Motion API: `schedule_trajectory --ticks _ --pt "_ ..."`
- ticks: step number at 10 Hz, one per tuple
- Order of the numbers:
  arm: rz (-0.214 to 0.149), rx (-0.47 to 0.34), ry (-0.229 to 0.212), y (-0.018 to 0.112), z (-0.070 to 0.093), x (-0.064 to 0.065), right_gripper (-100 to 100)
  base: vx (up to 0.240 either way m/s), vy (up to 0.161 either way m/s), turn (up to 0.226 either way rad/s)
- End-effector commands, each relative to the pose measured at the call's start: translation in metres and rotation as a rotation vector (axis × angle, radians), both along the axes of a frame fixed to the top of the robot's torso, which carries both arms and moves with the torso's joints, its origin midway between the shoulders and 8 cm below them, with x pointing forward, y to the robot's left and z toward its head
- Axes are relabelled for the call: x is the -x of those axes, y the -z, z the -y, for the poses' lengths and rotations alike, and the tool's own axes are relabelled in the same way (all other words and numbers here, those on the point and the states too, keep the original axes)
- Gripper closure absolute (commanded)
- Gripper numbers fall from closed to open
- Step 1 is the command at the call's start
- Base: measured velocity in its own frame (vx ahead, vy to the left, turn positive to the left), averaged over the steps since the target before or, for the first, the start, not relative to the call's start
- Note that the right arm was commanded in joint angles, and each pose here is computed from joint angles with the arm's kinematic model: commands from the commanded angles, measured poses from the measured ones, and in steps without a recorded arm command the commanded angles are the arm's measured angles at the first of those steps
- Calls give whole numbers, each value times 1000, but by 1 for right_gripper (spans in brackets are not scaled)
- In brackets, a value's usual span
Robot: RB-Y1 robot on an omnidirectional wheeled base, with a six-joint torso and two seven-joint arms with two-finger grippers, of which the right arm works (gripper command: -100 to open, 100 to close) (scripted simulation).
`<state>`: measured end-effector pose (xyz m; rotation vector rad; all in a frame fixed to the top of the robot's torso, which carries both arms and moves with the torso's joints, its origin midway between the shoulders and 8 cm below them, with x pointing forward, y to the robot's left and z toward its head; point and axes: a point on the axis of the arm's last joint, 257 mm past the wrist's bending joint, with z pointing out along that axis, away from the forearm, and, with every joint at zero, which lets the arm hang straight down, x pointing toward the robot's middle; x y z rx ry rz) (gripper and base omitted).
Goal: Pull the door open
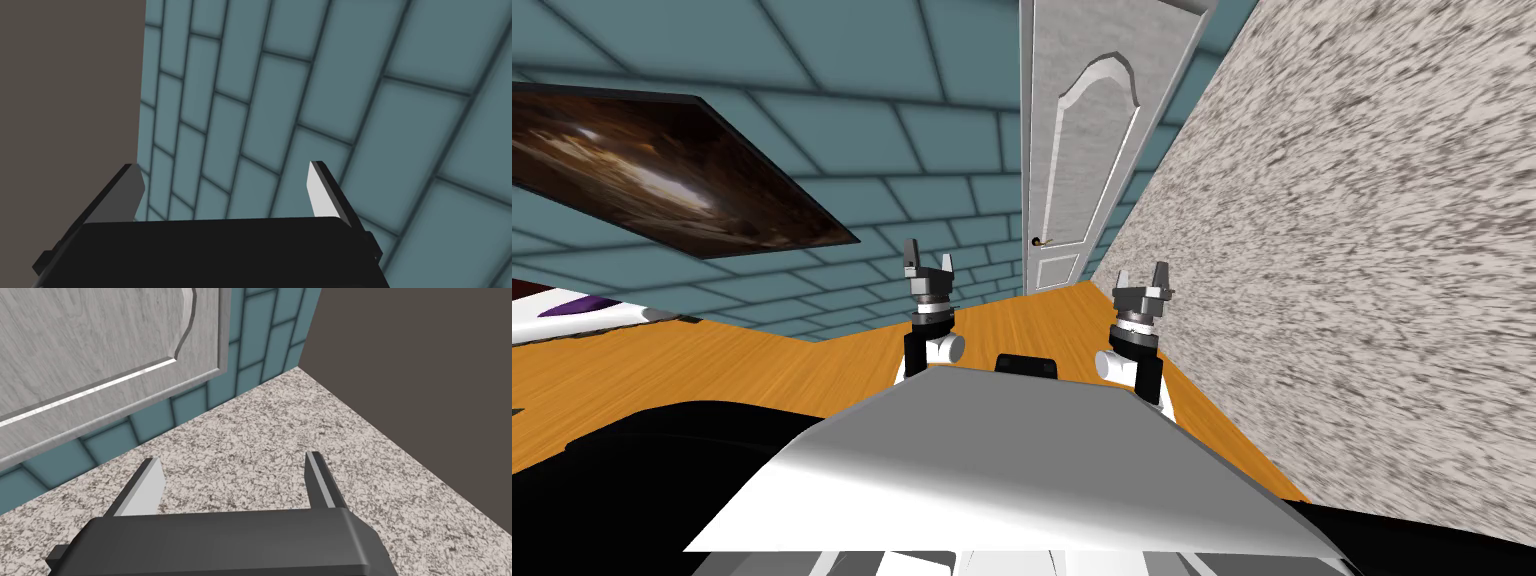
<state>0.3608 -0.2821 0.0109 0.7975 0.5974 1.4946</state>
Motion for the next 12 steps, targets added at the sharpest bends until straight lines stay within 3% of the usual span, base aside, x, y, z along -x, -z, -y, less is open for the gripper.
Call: schedule_trajectory --ticks 1,6,12 --pt "-14 7 -7 9 -1 -6 -100 112 44 31" --pt "-52 25 -23 33 -3 -19 -100 119 7 26" --pt "-118 57 -51 75 -5 -41 -100 114 19 34"
